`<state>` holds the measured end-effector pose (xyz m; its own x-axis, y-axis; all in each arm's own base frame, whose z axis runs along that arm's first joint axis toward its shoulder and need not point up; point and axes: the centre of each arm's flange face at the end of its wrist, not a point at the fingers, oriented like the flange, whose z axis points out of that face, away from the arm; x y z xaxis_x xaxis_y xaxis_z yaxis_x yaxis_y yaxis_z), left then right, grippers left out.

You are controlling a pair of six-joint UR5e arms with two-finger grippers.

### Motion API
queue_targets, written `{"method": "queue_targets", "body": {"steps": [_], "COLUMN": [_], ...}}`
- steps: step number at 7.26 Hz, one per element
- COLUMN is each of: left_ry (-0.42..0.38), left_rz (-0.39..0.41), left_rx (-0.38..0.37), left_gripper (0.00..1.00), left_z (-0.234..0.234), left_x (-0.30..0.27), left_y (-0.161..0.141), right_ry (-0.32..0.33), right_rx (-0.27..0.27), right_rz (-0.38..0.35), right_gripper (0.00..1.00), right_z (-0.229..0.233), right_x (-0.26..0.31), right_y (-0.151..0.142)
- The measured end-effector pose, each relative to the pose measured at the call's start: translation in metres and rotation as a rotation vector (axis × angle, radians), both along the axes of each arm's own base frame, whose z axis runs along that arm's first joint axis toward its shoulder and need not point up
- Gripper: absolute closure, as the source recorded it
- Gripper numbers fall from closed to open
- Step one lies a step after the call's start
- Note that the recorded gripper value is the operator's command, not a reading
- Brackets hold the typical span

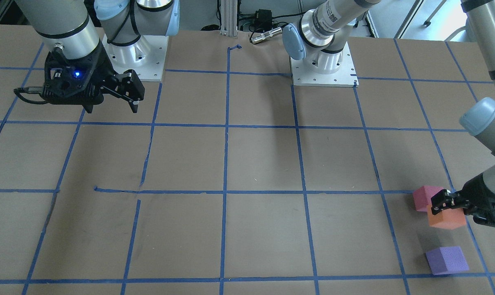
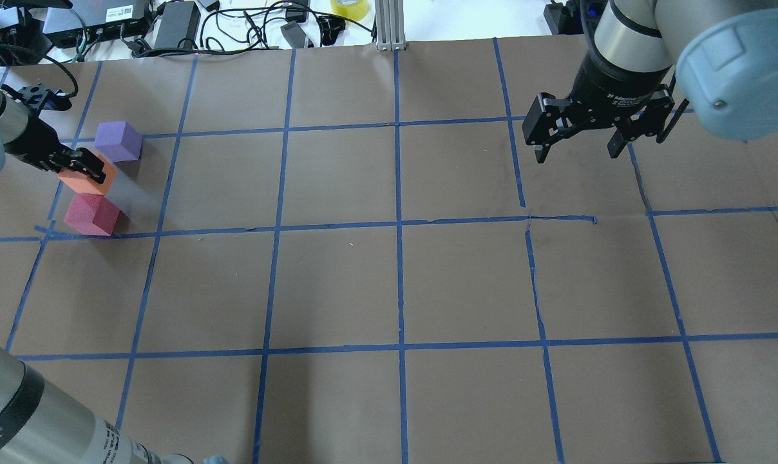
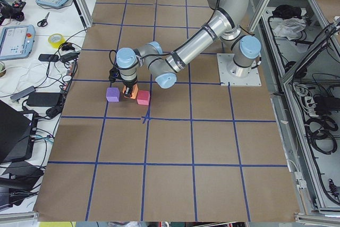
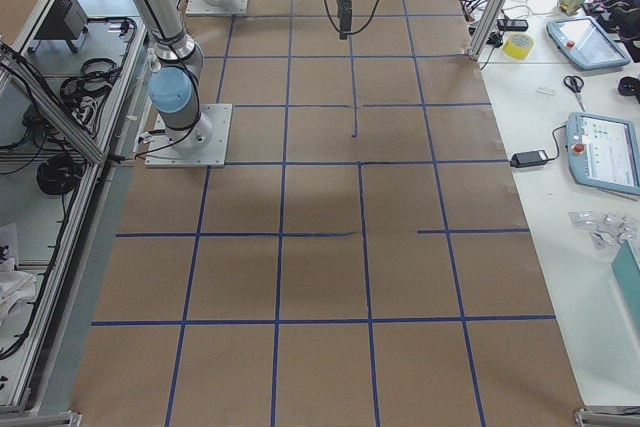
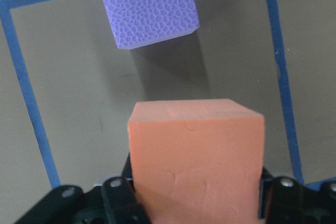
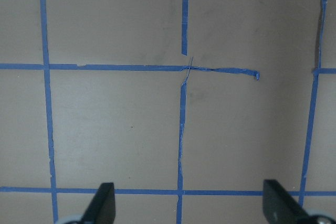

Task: Arrange blocks in a line
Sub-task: 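Carry the orange cube with the left gripper and set it beside the pink cube, then open the left gripper and raise it away from the orange cube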

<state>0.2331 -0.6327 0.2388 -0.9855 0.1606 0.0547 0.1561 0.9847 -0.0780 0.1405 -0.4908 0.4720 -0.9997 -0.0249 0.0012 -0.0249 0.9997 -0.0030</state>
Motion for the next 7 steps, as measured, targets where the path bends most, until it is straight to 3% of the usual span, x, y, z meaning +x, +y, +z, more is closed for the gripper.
{"method": "queue_targets", "body": {"steps": [2, 3, 5, 6, 7], "left_ry": [0.008, 0.007, -0.007, -0.015, -0.015], "left_rz": [0.017, 0.018, 0.018, 0.018, 0.023], "left_rx": [0.015, 0.014, -0.008, -0.020, -0.024], "left_gripper": [1.00, 0.52, 0.24, 0.00, 0.00], "left_z": [-0.011, -0.020, -0.044, -0.050, -0.055], "left_x": [0.001, 0.001, 0.003, 0.003, 0.003], "left_y": [0.000, -0.001, -0.002, -0.002, -0.001], "right_ry": [-0.010, -0.009, -0.005, -0.002, 0.002], "right_rx": [-0.029, -0.033, -0.039, -0.036, -0.037], "right_rz": [-0.013, -0.020, -0.024, -0.021, -0.015], "right_gripper": [0.00, 0.00, 0.00, 0.00, 0.00], "right_z": [0.011, 0.013, 0.016, 0.015, 0.014], "right_x": [0.001, 0.002, 0.001, 0.001, 0.000], "right_y": [0.001, 0.002, 0.003, 0.004, 0.004]}}
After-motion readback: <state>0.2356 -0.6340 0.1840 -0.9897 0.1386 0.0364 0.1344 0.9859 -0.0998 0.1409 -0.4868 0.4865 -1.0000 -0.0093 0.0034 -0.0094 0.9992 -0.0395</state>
